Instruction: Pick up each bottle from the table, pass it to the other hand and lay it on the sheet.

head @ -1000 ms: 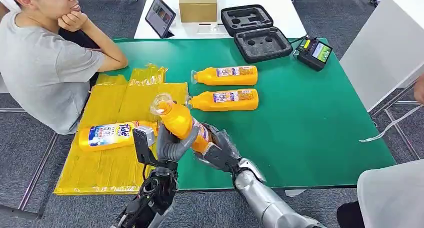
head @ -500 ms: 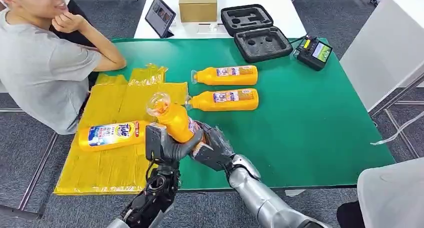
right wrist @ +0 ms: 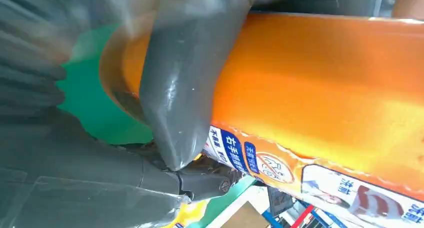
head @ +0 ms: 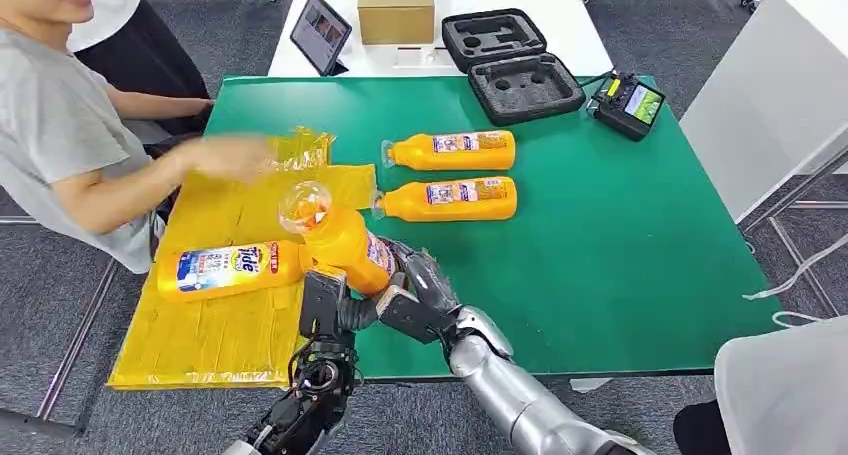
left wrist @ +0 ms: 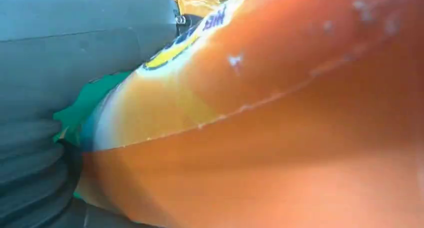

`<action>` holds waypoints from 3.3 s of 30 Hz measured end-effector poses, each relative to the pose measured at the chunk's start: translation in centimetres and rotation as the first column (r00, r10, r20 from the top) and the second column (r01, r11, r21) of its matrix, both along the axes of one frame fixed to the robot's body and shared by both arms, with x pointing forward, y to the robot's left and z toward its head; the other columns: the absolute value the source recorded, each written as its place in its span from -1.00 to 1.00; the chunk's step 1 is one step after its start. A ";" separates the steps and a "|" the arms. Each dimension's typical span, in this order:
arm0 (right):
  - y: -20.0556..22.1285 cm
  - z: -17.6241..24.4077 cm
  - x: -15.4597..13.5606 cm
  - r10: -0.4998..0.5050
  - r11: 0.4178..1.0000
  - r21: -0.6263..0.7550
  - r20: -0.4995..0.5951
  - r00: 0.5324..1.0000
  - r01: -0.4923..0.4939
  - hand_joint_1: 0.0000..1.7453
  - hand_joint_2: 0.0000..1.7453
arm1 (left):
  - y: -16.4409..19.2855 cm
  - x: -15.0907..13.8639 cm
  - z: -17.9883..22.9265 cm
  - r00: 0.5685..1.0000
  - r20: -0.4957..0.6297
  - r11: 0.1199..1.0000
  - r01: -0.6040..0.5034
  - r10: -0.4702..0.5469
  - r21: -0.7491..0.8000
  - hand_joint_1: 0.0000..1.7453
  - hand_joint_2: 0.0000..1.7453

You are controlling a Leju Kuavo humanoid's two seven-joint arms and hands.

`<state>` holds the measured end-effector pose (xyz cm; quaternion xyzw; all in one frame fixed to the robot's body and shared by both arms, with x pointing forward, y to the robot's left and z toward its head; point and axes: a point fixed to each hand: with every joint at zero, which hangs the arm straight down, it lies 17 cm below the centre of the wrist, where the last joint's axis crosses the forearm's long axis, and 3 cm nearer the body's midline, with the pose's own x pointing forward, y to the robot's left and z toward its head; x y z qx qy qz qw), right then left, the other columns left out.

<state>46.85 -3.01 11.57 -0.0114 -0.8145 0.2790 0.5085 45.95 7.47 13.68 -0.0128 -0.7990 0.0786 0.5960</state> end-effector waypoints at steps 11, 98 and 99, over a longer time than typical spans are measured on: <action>0.5 0.3 -0.5 0.016 1.000 0.015 0.009 1.000 -0.016 0.96 1.00 | 1.2 -0.6 1.3 0.999 0.024 0.996 -0.027 0.030 -0.084 1.00 1.00; -3.1 -5.0 -4.1 -0.114 0.978 0.154 -0.156 0.981 0.138 -1.00 1.00 | 17.1 9.8 0.0 0.909 0.241 -0.099 -0.221 0.339 0.970 1.00 1.00; -3.1 -4.9 -4.1 -0.114 0.978 0.156 -0.154 0.981 0.138 -1.00 1.00 | 17.1 9.9 0.0 0.910 0.242 -0.104 -0.220 0.336 0.970 1.00 1.00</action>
